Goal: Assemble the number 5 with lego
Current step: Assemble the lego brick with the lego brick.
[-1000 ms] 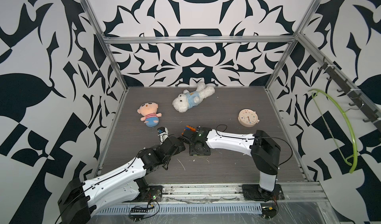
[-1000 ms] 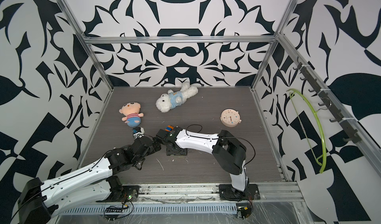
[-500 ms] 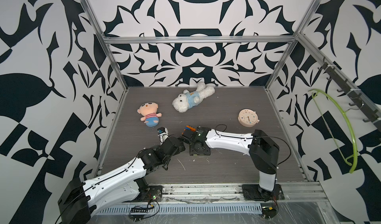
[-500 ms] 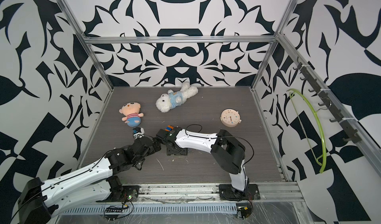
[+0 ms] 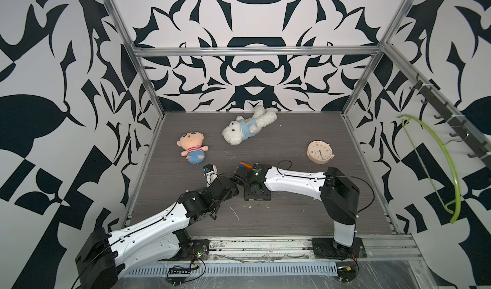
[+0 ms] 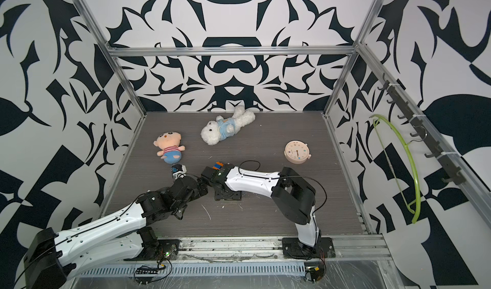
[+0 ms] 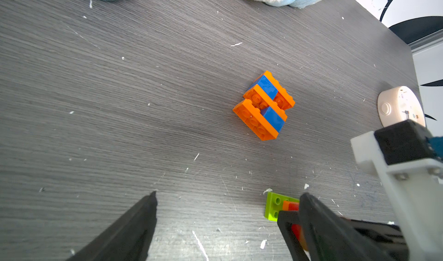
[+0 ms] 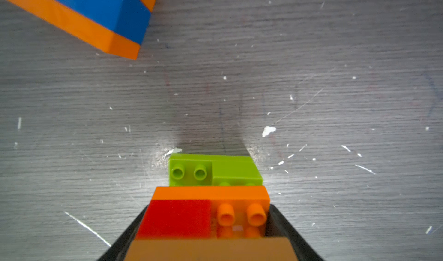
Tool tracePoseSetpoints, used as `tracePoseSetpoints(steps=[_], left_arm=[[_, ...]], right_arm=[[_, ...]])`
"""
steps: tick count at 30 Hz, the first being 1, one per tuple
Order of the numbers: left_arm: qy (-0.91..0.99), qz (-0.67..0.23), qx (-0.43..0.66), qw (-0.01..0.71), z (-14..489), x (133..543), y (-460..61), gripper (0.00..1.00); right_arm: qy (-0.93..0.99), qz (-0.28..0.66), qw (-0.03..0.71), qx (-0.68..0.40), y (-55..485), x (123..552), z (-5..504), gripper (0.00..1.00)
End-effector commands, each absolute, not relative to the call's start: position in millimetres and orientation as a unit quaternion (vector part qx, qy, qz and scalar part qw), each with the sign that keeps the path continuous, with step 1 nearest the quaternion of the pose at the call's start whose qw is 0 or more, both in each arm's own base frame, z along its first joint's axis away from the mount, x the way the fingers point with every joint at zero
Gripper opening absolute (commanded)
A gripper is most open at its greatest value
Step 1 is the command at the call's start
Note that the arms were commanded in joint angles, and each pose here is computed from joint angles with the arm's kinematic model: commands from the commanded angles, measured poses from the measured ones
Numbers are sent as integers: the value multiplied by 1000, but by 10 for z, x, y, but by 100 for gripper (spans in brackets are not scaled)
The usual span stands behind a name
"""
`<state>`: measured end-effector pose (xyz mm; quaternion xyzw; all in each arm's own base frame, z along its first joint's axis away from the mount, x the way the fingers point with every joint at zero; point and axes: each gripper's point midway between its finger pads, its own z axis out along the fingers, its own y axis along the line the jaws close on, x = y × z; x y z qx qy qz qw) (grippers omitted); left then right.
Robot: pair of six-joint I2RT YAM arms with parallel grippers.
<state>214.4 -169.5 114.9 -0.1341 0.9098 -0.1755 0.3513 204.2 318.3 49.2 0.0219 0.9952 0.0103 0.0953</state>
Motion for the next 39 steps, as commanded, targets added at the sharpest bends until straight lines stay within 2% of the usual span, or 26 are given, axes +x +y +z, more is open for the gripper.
tracePoseSetpoints(steps=[1,39], left_arm=[[912,-170,-134,348,1114,2142,-1677,99],[912,-171,-134,348,1122,2149,-1692,99]], right_arm=[[995,-10,93,37,3133,2060,456,64],[998,-11,53,29,3048,1933,166,60]])
